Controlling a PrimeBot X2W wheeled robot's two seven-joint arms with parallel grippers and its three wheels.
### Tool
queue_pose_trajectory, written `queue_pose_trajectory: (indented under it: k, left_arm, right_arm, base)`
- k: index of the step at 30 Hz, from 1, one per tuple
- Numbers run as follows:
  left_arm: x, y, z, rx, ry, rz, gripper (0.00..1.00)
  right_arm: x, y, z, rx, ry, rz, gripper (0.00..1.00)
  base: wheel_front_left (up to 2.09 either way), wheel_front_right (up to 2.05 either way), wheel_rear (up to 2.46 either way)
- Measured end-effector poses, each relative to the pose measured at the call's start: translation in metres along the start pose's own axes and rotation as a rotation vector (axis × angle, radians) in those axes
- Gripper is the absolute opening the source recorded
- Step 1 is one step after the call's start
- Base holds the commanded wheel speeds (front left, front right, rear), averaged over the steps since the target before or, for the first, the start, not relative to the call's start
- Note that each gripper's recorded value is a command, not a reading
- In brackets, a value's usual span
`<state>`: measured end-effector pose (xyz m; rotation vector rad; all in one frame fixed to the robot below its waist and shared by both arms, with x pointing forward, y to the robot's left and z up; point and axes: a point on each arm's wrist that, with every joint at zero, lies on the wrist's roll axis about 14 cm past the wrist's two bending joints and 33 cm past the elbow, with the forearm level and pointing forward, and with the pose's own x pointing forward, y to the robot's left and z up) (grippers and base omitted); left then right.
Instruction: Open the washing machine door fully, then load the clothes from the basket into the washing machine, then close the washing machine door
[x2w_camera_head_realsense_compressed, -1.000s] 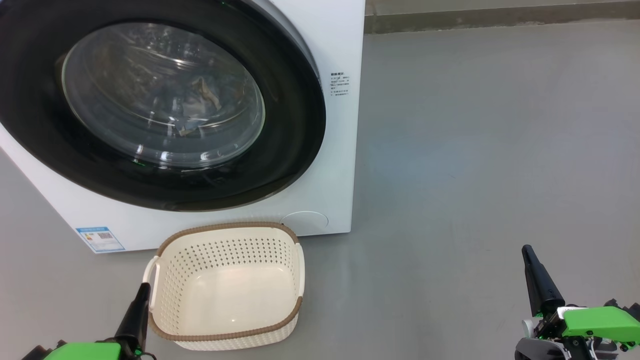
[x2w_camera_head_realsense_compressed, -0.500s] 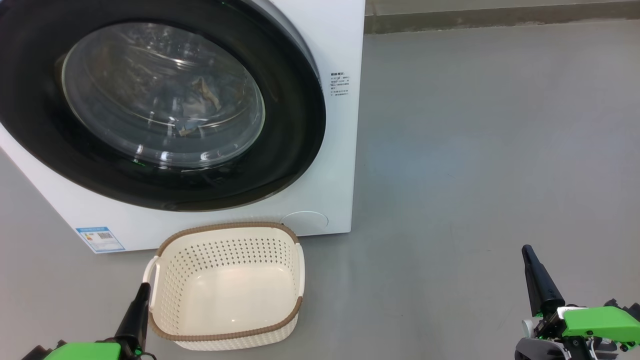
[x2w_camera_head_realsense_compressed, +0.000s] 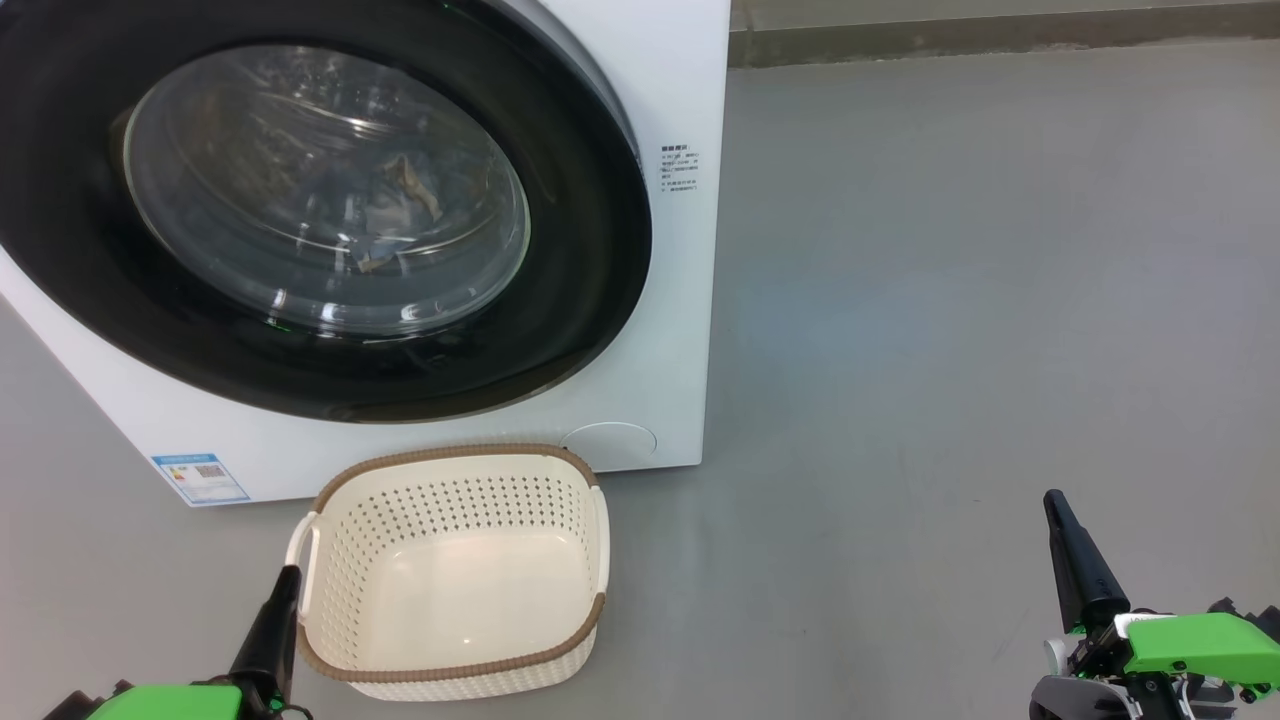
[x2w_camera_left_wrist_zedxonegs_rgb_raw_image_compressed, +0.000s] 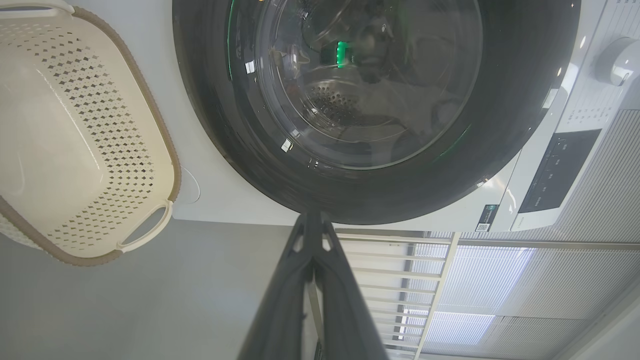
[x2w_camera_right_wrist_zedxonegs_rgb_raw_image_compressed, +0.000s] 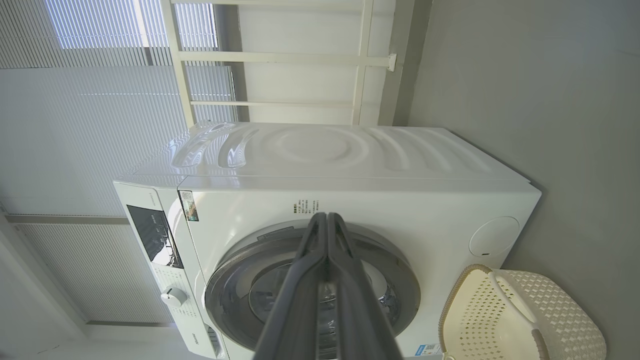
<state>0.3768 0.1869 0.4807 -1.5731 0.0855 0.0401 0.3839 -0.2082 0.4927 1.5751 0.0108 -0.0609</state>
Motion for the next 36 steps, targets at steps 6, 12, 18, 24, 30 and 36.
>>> queue_pose_trajectory:
  k: [6,12,18,24,30,36]
  left_arm:
    - [0.0,0.0,0.0,0.0,0.0,0.0,0.0]
    - [0.0,0.0,0.0,0.0,0.0,0.0,0.0]
    - [0.0,0.0,0.0,0.0,0.0,0.0,0.0]
    - [0.0,0.0,0.0,0.0,0.0,0.0,0.0]
    - [0.0,0.0,0.0,0.0,0.0,0.0,0.0]
    - [0.0,0.0,0.0,0.0,0.0,0.0,0.0]
  right_arm:
    - [0.0,0.0,0.0,0.0,0.0,0.0,0.0]
    - [0.0,0.0,0.0,0.0,0.0,0.0,0.0]
    - [0.0,0.0,0.0,0.0,0.0,0.0,0.0]
    - [0.0,0.0,0.0,0.0,0.0,0.0,0.0]
    - [0.0,0.0,0.0,0.0,0.0,0.0,0.0]
    - [0.0,0.0,0.0,0.0,0.0,0.0,0.0]
  base:
    - [0.0,0.0,0.0]
    - [0.0,0.0,0.0]
    - [0.0,0.0,0.0]
    - [0.0,0.0,0.0]
    - [0.0,0.0,0.0]
    - [0.0,0.0,0.0]
